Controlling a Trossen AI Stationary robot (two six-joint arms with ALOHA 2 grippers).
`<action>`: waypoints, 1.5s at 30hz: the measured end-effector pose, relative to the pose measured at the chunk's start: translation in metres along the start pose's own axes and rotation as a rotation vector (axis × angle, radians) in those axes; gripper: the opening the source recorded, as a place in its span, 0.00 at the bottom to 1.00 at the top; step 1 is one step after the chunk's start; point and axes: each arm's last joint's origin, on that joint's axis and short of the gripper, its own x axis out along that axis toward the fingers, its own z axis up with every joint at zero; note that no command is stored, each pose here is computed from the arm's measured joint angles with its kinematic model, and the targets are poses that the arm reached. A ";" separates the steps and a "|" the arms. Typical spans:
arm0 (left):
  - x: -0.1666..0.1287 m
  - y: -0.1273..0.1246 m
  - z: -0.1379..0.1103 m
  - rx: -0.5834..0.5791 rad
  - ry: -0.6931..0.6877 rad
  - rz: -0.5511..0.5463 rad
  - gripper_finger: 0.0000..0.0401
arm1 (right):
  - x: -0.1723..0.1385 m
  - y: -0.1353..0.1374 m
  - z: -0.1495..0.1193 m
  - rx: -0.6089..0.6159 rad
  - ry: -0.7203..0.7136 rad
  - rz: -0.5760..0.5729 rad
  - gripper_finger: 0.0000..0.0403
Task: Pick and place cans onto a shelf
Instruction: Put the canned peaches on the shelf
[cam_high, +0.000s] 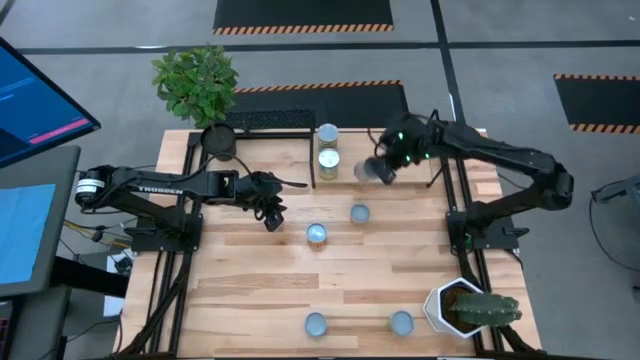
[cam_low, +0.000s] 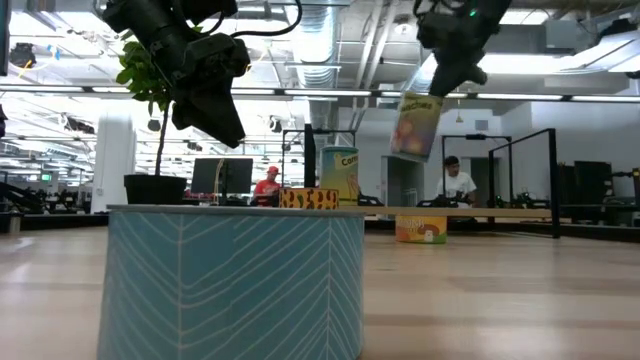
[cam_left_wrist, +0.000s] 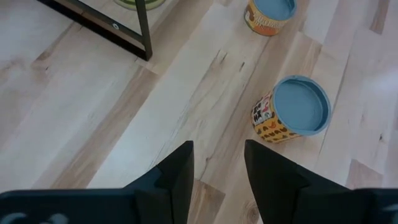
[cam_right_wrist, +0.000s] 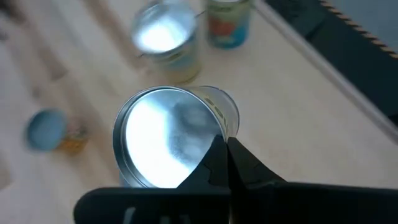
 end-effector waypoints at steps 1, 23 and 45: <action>0.000 0.000 0.000 0.000 0.000 0.000 0.33 | 0.005 -0.006 0.004 0.008 -0.001 -0.018 0.00; 0.000 0.001 0.000 0.014 -0.008 0.019 0.33 | 0.107 -0.082 0.083 0.069 0.244 -0.012 0.00; 0.000 0.001 0.000 0.042 -0.012 0.030 0.33 | 0.121 -0.085 0.087 0.041 0.244 0.013 0.04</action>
